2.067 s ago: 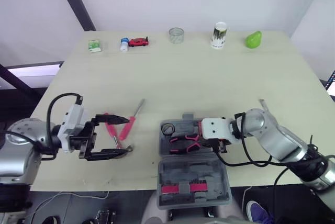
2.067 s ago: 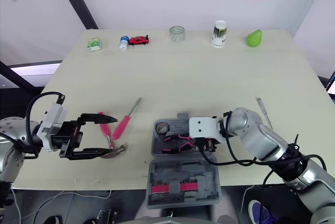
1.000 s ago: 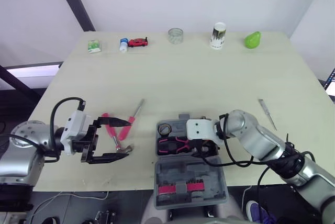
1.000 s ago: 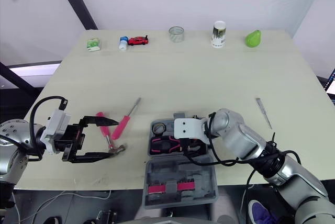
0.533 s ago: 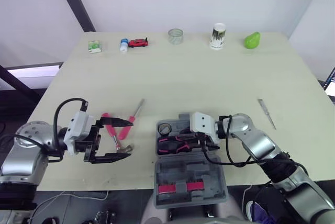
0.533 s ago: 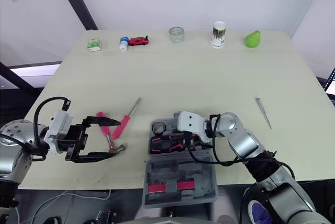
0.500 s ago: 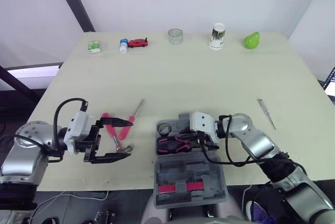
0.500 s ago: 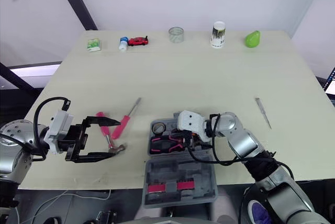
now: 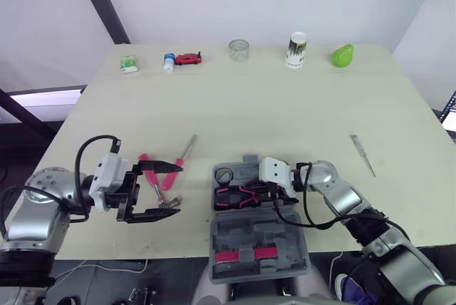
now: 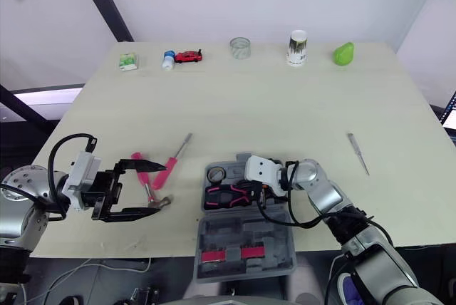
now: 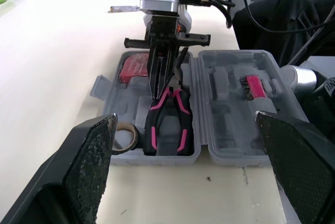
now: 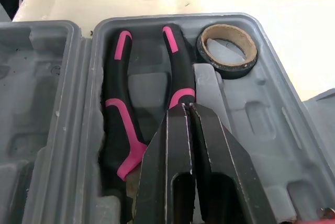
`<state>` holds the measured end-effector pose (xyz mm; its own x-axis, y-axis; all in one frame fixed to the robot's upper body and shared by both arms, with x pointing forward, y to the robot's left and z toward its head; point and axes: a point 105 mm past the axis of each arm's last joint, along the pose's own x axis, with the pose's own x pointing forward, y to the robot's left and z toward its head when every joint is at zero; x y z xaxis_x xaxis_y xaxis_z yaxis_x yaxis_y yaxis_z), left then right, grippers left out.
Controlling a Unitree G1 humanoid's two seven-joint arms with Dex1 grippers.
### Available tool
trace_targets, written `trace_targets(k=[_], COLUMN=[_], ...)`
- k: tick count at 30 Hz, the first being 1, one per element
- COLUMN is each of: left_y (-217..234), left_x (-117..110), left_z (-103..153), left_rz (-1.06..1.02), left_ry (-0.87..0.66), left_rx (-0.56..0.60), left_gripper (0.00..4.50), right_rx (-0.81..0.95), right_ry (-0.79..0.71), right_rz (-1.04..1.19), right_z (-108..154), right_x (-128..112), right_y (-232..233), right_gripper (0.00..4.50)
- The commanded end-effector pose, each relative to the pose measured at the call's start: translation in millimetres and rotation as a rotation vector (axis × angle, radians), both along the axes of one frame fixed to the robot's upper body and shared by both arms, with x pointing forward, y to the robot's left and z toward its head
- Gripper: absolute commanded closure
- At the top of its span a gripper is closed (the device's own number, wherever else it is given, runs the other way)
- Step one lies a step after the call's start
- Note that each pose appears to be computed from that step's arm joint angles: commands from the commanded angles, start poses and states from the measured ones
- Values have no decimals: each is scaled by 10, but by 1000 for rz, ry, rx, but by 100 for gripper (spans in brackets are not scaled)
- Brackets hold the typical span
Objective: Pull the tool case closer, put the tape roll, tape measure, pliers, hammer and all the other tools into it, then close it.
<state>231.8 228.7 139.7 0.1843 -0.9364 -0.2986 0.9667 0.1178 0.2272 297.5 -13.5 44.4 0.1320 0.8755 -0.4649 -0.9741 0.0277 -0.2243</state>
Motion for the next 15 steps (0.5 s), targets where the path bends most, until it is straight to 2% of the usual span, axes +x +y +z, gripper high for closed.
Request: trace_targets(k=[1, 9, 13, 15], left_y=[14, -21, -51, -65], left_x=[-35, -30, -21, -14], left_z=[48, -3, -15, -18], left_rz=[-35, -18, -16, -8], left_ry=[-10, 20, 19, 16], left_rx=[9, 11, 4, -10], left_gripper=[0, 0, 0, 0], right_rx=[-273, -408, -397, -316], right_ry=[169, 193, 158, 96], right_rz=[-105, -71, -88, -92], right_z=[-726, -1051, -1024, -872], right_x=[-108, -270, -224, -142], right_y=[-406, -497, -497, -404], right_gripper=[436, 436, 436, 436])
